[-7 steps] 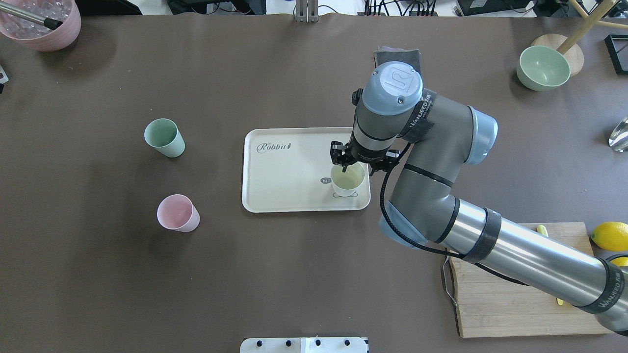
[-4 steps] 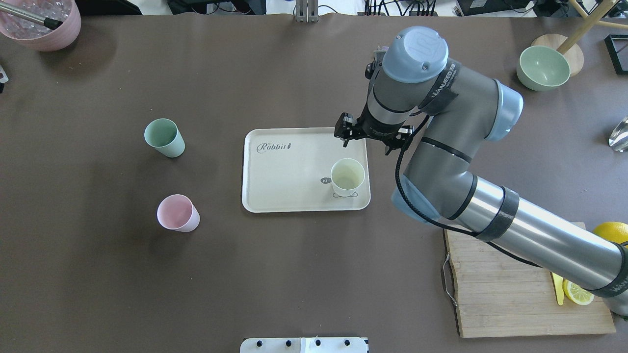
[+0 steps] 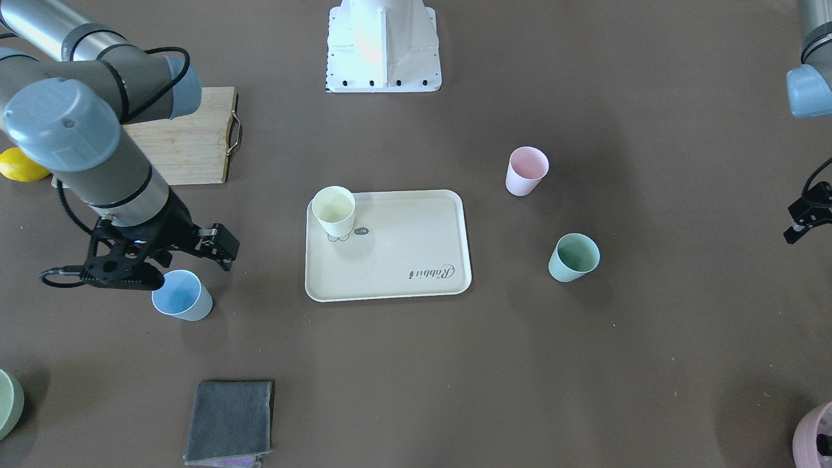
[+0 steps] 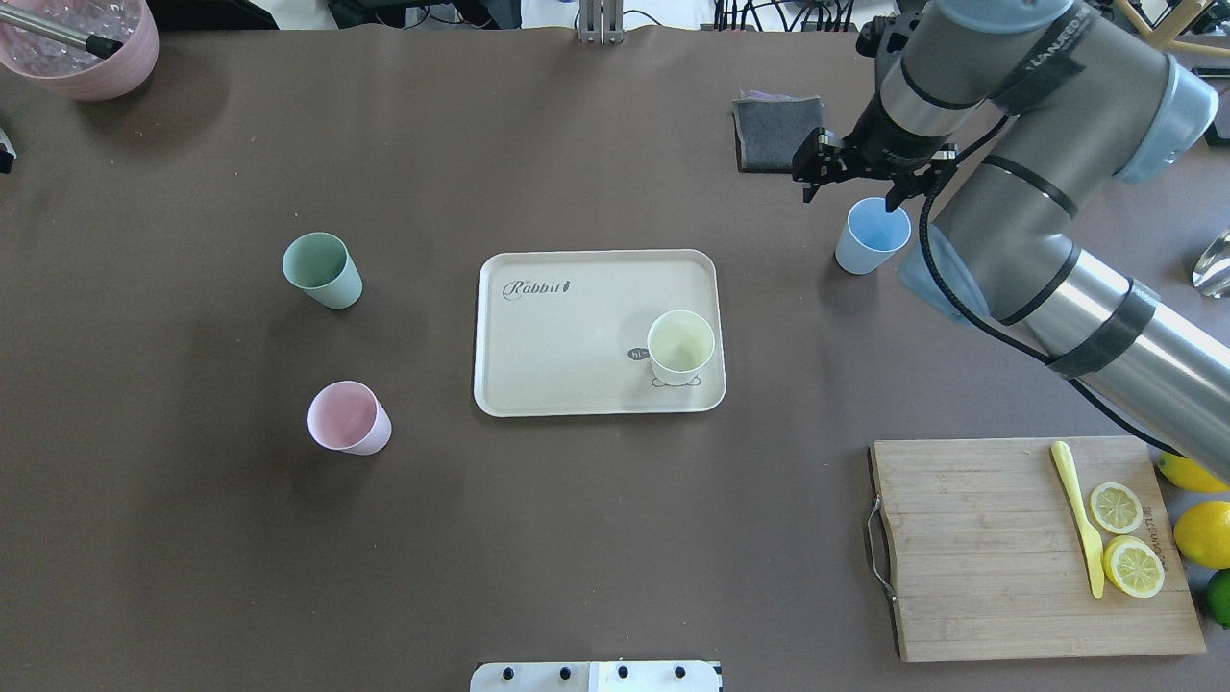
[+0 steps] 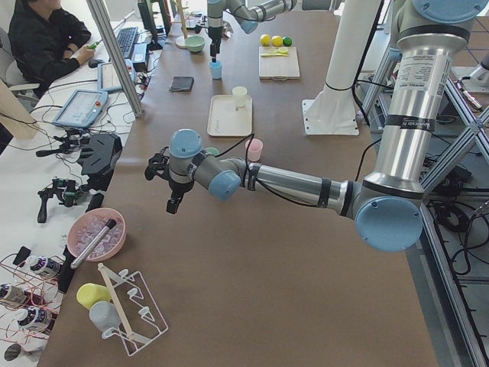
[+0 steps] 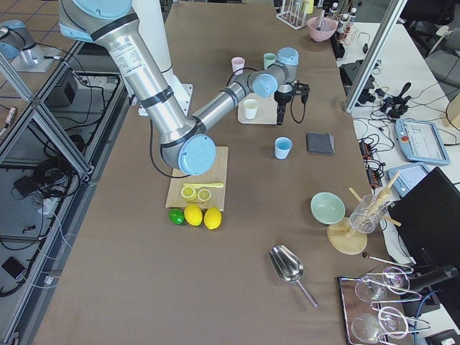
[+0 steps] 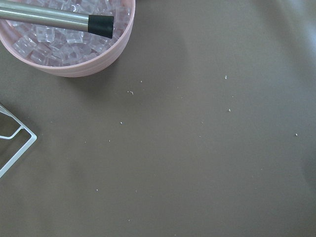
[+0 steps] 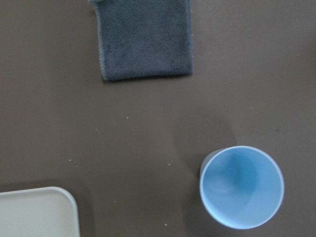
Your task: Place all cups on tray
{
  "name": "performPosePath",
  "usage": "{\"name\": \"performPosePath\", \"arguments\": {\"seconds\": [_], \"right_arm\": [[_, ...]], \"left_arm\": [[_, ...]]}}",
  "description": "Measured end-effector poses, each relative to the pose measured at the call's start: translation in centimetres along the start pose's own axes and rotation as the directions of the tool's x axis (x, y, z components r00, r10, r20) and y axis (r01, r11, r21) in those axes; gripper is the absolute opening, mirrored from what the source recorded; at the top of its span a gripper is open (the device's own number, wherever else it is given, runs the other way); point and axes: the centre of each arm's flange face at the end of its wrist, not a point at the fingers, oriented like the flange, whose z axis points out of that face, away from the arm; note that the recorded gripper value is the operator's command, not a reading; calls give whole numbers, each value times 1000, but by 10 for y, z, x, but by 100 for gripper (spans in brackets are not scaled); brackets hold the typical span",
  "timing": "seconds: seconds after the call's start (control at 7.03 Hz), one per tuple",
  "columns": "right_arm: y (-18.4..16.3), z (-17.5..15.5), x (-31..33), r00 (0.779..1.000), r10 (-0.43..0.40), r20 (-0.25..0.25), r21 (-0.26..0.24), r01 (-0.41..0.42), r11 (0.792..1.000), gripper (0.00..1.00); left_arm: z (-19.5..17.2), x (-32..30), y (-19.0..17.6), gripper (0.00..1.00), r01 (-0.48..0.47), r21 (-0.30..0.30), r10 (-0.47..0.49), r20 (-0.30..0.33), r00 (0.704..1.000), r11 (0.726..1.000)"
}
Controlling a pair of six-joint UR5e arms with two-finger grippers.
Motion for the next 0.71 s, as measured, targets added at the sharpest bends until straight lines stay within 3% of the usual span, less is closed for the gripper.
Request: {"name": "performPosePath", "arguments": {"seconds": [0.28, 0.71], "right_arm": [[-16, 15, 52, 999, -30, -40, -12, 29, 999, 100], [-20, 18, 79, 999, -31, -10, 1, 31, 1000, 100]], "left_arm": [[-1, 9, -10, 98, 22, 8, -22, -7, 1000, 1000], [35, 96, -32, 98, 123, -33, -125, -68, 990, 992]]}}
